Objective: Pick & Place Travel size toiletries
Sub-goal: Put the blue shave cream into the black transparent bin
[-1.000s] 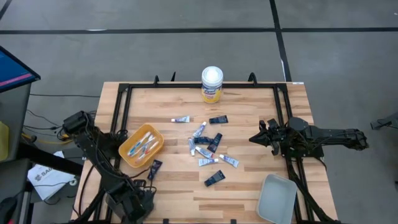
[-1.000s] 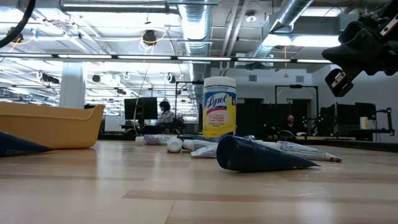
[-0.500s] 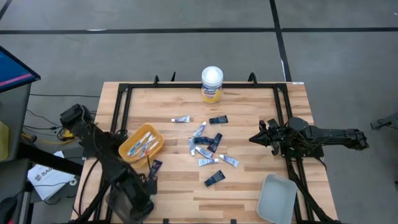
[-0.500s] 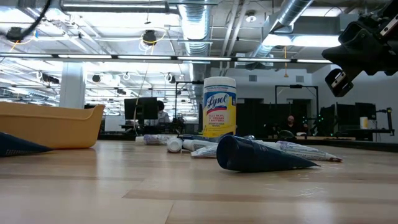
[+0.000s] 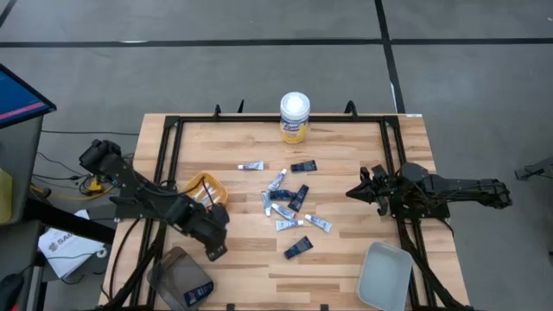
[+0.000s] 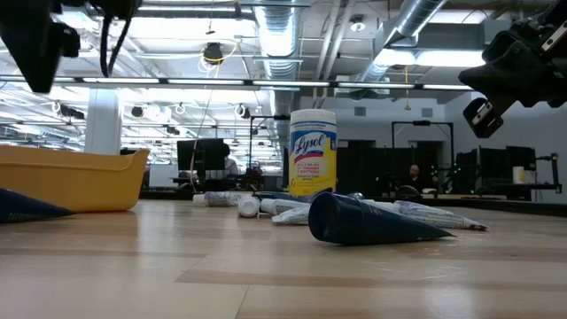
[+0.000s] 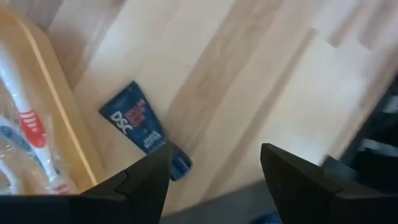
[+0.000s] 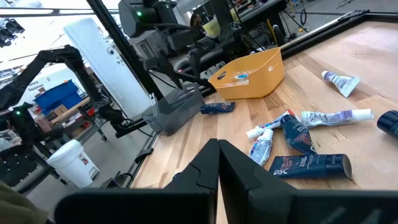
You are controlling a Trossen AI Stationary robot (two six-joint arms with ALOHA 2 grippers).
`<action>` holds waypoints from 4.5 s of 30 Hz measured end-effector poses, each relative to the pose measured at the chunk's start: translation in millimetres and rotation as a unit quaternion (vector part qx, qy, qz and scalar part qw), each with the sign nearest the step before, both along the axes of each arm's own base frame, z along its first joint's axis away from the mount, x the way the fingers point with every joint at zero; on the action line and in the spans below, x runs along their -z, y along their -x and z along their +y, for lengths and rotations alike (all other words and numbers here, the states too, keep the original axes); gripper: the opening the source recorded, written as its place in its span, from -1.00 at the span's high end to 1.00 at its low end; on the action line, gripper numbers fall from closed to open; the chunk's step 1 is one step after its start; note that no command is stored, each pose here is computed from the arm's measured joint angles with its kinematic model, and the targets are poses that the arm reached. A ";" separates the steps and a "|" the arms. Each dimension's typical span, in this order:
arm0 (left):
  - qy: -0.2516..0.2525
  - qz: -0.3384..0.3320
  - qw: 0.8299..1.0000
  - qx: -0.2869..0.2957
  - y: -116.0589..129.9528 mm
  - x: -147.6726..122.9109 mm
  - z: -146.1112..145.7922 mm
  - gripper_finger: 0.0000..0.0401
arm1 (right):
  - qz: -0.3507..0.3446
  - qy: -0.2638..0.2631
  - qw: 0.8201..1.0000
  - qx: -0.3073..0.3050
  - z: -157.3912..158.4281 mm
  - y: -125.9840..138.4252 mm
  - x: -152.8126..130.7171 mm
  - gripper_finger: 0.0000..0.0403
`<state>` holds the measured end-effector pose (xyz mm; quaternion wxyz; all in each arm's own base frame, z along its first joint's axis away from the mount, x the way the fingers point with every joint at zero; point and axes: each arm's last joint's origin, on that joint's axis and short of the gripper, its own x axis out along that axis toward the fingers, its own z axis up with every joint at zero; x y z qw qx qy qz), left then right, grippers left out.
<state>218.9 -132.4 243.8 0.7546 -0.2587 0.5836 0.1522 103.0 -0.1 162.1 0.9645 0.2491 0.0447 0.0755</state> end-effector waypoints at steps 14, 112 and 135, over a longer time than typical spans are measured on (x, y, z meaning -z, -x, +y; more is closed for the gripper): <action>0.030 0.163 0.982 -0.092 -15.7 52.5 -13.4 -0.15 | 0.000 0.000 1.000 0.000 0.0 0.0 0.0 1.00; 0.129 0.225 0.958 -0.124 70.4 37.9 -109.4 0.31 | 0.000 0.000 1.000 0.000 0.0 0.0 0.0 1.00; 0.205 -0.095 0.964 -0.142 35.3 -38.4 -49.1 -0.16 | 0.000 0.000 1.000 0.000 0.0 0.0 0.1 1.00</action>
